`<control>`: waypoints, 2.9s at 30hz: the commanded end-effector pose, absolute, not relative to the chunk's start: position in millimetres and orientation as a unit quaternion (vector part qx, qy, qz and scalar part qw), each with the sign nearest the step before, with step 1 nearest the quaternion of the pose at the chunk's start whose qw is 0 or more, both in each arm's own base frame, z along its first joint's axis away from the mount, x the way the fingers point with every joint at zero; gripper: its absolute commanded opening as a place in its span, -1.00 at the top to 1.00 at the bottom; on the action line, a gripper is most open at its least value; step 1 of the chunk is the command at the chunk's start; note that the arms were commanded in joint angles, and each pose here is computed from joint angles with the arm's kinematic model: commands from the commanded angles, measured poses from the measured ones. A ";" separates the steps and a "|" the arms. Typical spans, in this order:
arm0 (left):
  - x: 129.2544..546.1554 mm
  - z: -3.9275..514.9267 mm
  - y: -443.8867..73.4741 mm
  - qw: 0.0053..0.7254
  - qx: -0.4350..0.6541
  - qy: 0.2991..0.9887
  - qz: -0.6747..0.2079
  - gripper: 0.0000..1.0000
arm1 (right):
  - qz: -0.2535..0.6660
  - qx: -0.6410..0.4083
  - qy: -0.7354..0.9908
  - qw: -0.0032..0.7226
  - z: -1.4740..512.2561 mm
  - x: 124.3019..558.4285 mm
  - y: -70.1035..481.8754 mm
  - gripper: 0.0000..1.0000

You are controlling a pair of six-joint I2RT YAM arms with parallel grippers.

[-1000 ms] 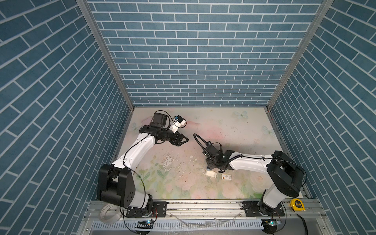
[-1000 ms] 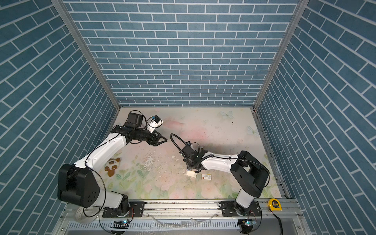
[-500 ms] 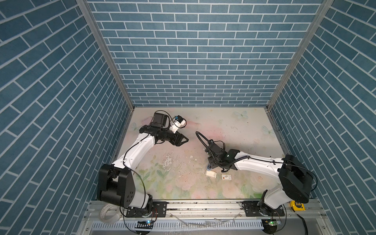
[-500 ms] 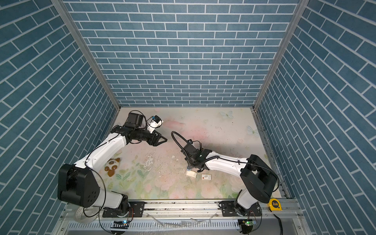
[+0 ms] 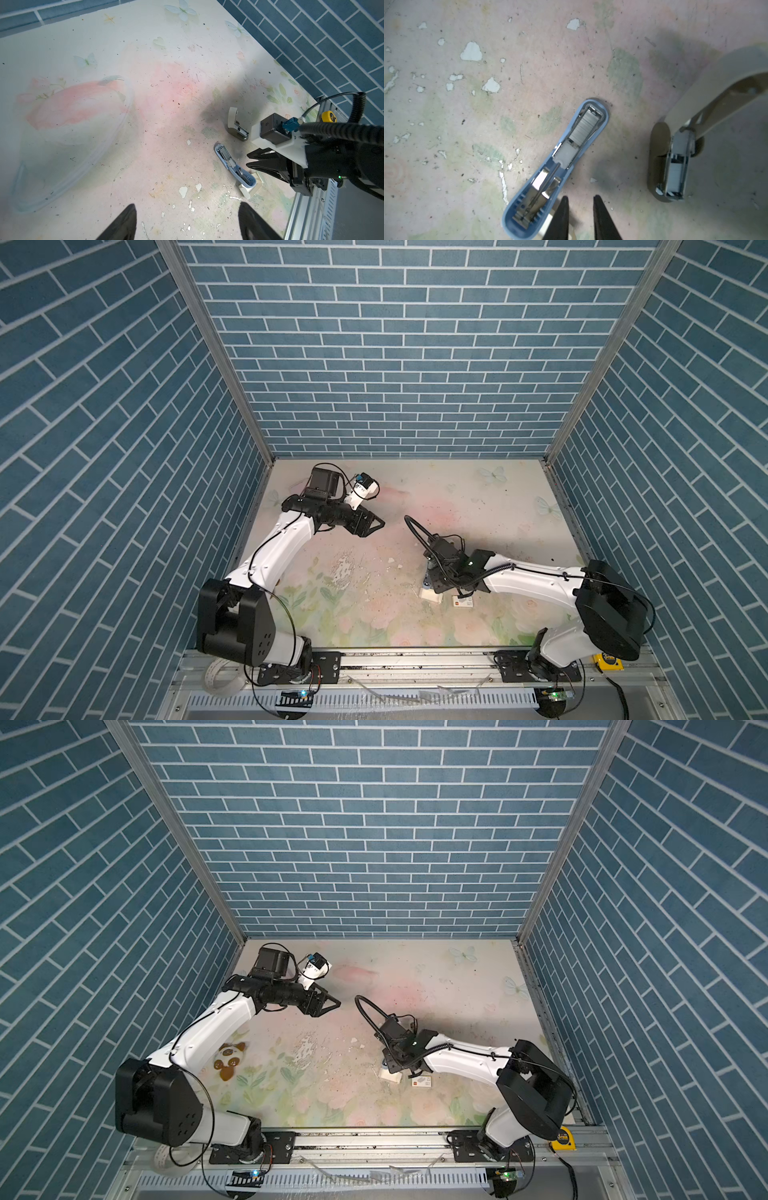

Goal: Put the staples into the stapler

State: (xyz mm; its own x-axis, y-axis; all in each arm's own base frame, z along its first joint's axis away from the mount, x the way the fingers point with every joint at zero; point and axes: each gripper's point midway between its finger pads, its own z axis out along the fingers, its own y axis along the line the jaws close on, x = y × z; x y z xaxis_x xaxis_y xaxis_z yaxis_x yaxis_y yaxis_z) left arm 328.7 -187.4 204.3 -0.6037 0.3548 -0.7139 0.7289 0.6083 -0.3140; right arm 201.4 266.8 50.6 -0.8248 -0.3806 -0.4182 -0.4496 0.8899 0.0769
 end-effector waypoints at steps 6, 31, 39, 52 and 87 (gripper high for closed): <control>328.4 222.9 -176.3 0.326 0.324 0.836 -0.298 -0.61 | 0.104 -0.221 0.956 0.164 37.2 190.4 282.5 0.53; 330.8 231.9 -175.2 0.337 0.324 0.832 -0.298 -0.76 | 0.159 -0.221 0.942 0.196 81.8 205.3 292.1 0.29; 325.3 227.6 -176.5 0.321 0.323 0.835 -0.308 -0.77 | 0.164 -0.257 0.937 0.172 76.9 212.8 272.6 0.13; 318.7 226.7 -176.3 0.310 0.327 0.837 -0.312 -0.77 | 0.167 -0.290 0.930 0.152 51.0 205.7 273.9 0.07; 313.6 222.6 -172.2 0.314 0.332 0.834 -0.311 -0.76 | 0.115 -0.334 0.927 0.130 9.1 215.5 274.0 0.36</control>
